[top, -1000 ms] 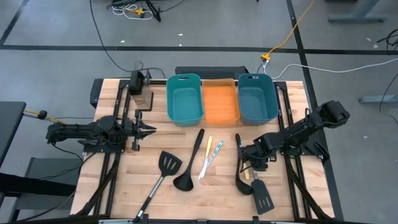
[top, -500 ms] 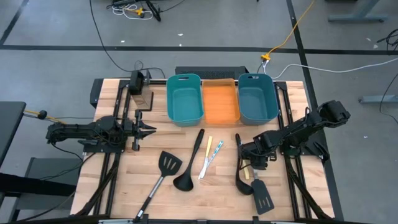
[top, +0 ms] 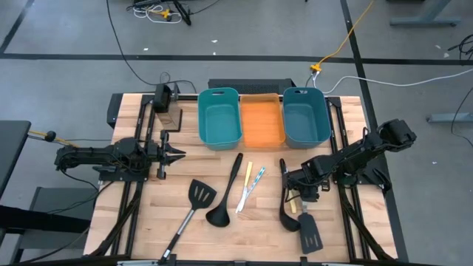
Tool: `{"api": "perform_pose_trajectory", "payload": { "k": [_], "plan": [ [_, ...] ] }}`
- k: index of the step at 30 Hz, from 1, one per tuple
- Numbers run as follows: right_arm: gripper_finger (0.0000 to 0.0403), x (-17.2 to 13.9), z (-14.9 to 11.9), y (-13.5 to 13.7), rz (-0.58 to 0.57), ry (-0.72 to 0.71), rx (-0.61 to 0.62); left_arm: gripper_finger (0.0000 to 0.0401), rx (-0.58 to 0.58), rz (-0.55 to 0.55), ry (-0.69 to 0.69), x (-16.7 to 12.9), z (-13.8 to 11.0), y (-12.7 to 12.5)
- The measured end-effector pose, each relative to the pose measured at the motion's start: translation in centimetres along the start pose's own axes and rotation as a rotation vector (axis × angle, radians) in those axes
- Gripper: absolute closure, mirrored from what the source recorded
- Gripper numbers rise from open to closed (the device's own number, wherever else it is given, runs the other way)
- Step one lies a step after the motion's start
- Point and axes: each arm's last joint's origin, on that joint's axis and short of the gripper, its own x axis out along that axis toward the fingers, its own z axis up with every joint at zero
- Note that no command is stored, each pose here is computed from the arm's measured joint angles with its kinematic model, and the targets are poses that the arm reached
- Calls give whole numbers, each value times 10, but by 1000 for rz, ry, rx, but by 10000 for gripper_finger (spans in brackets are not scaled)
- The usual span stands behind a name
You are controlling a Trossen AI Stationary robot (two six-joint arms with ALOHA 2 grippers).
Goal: Pick & Place Kitchen Items
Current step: Put the right black spatula into the green bin
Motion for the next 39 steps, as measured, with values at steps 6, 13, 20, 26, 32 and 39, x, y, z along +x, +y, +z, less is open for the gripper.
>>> {"api": "perform_pose_trajectory", "payload": {
  "k": [6, 13, 20, 26, 32, 39],
  "plan": [
    [266, 0, 0, 0, 1, 0, -2, 352, 0, 0, 0, 0, 0, 0],
    [267, 0, 0, 0, 5, 2, -11, 352, 0, 0, 0, 0, 0, 0],
    [271, -3, 0, 2, -6, -2, -27, 352, 0, 0, 0, 0, 0, 0],
    [275, -9, 0, 5, -16, -2, -26, 352, 0, 0, 0, 0, 0, 0],
    [276, -15, -1, 8, -28, -8, -28, 352, 0, 0, -1, 0, 0, 0],
    [280, -16, -1, 10, -13, 0, -26, 352, 0, 0, 0, 0, 0, 0]
  ]
}}
